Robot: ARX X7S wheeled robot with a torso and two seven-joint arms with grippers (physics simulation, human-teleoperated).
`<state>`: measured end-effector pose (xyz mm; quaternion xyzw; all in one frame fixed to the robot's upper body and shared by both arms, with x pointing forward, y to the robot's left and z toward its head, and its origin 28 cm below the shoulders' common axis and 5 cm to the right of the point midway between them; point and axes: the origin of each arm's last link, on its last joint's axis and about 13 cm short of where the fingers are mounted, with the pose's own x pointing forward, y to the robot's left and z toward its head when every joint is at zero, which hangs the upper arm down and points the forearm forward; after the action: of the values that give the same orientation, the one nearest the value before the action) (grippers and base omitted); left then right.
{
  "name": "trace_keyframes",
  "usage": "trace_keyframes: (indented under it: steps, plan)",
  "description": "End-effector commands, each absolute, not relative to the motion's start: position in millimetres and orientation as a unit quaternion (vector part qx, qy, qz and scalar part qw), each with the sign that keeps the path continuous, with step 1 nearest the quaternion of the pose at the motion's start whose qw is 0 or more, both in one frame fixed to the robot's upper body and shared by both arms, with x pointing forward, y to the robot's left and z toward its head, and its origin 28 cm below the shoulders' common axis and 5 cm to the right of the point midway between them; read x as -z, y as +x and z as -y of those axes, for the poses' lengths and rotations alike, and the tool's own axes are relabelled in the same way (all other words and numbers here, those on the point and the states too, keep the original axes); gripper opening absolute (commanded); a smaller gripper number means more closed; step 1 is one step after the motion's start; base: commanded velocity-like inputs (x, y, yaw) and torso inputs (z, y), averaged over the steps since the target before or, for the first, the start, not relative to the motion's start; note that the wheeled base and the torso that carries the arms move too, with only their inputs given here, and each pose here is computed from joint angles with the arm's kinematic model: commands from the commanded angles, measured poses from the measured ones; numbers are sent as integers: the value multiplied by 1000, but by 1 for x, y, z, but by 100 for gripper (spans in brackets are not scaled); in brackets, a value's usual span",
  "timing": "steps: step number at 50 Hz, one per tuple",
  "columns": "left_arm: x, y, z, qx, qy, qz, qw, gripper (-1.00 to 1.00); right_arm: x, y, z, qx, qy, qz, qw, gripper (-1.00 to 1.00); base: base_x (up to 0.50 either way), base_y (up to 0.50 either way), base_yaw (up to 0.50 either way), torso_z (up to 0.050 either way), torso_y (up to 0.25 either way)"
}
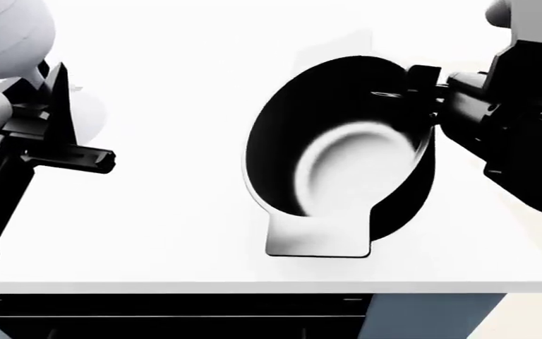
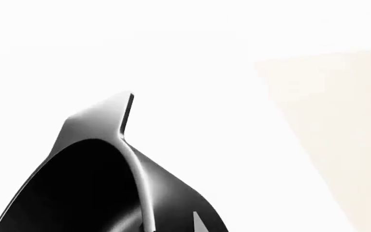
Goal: Pick the wine glass and pot and place them in the sink. Then turn on the water.
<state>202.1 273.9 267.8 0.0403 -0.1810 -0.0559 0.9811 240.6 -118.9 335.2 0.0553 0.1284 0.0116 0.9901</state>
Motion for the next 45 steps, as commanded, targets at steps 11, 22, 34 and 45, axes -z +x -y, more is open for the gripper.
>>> trace_keyframes:
  steps: [11,22,34,45]
  plan:
    - [-304,197,-274,28,82,206,975,-100,-373,210,131,6,89,4,996,-100,0,0,0,2,6]
    - [-312,199,-272,24,102,197,975,-100,-371,212,133,20,87,9,996,-100,0,293,0,1,5]
    - [-312,196,-272,27,110,194,975,-100,-371,212,134,22,87,14,996,-100,1,500,0,2,7]
    - [-311,192,-272,29,112,193,974,-100,-373,210,133,23,87,17,996,-100,1,500,0,2,6]
